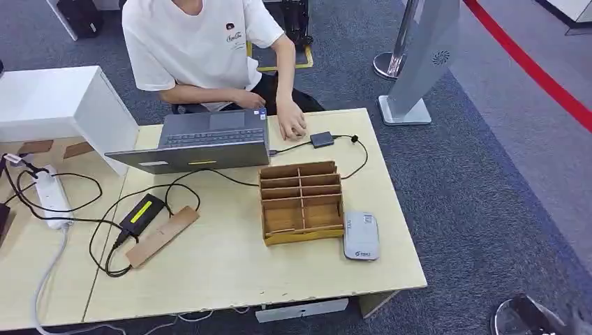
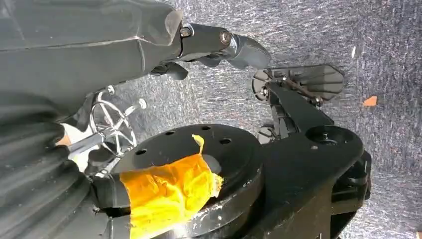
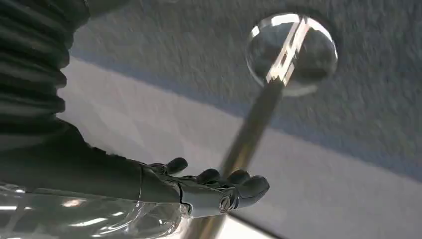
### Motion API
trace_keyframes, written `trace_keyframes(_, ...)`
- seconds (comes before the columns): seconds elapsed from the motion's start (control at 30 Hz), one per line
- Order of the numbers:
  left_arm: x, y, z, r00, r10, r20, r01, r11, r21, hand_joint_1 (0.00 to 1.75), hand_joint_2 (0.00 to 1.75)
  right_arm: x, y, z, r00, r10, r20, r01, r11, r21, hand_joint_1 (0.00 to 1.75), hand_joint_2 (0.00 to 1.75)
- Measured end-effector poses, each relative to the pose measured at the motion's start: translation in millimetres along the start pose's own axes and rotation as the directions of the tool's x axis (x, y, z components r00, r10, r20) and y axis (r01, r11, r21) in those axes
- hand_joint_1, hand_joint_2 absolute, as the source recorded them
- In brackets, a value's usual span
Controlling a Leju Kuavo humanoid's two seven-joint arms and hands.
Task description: Pass the card to the sensor for recognition and then transmit it.
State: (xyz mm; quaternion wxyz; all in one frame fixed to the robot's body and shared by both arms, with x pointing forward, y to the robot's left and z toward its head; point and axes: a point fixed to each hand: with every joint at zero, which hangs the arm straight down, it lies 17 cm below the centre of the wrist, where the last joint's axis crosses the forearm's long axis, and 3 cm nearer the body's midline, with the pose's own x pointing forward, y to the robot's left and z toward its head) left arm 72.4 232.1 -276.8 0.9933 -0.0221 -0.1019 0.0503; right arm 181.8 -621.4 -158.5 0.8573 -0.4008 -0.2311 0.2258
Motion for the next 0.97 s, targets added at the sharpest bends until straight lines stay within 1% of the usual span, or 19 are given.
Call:
trace_keyframes(0.17,-0.1,0.9,-0.2,1.0,0.002,-0.002,-0.002,1.0,0.005,0.0,1.75,-8.0,45.2,15.6,0.996,-0.075,-0.054,0.08,0.992,0.099,0.0,1.75)
trace_keyframes(0.27,-1.4,5.0,-0.7,1.0,0.002,-0.01,-0.002,1.0,0.026,0.0,1.75,-11.9,90.8,35.3,0.978,-0.159,-0.131,0.182,0.965,0.191,0.0,1.75)
trace_keyframes(0.3,-2.0,7.3,-1.0,1.0,0.001,-0.012,-0.001,0.999,0.038,0.0,1.75,-10.6,114.1,46.8,0.97,-0.181,-0.16,0.214,0.95,0.229,0.0,1.75)
trace_keyframes(0.4,-3.3,9.4,-1.2,1.0,0.001,-0.021,0.0,0.999,0.049,0.0,1.75,2.6,169.7,77.5,0.959,-0.204,-0.197,0.259,0.911,0.32,0.0,1.75)
trace_keyframes(0.43,-3.7,9.7,-1.3,1.0,0.002,-0.024,0.0,0.999,0.051,0.0,1.75,6.3,183.0,85.5,0.957,-0.203,-0.206,0.266,0.899,0.348,0.0,1.75)
trace_keyframes(0.53,-5.4,10.3,-1.4,0.999,0.005,-0.038,-0.003,0.998,0.057,0.0,1.75,26.7,235.0,120.7,0.947,-0.201,-0.249,0.298,0.839,0.454,0.0,1.75)
trace_keyframes(0.63,-6.8,12.0,-1.5,0.999,0.004,-0.048,-0.001,0.998,0.068,0.0,1.75,45.3,281.7,160.4,0.944,-0.163,-0.288,0.304,0.769,0.562,0.0,1.75)
trace_keyframes(0.73,-7.5,13.9,-1.7,0.999,0.002,-0.052,0.002,0.997,0.078,0.0,1.75,58.3,309.6,188.6,0.947,-0.123,-0.297,0.29,0.722,0.628,0.0,1.75)
trace_keyframes(0.8,-8.4,13.3,-1.5,0.999,-0.001,-0.054,0.005,0.997,0.075,0.0,1.75,63.1,319.0,199.1,0.947,-0.115,-0.301,0.292,0.704,0.647,0.0,1.75)
trace_keyframes(0.97,-9.8,9.7,-1.2,0.998,-0.034,-0.052,0.038,0.998,0.059,0.0,1.75,69.7,328.9,210.6,0.935,-0.142,-0.326,0.331,0.681,0.653,0.0,1.75)
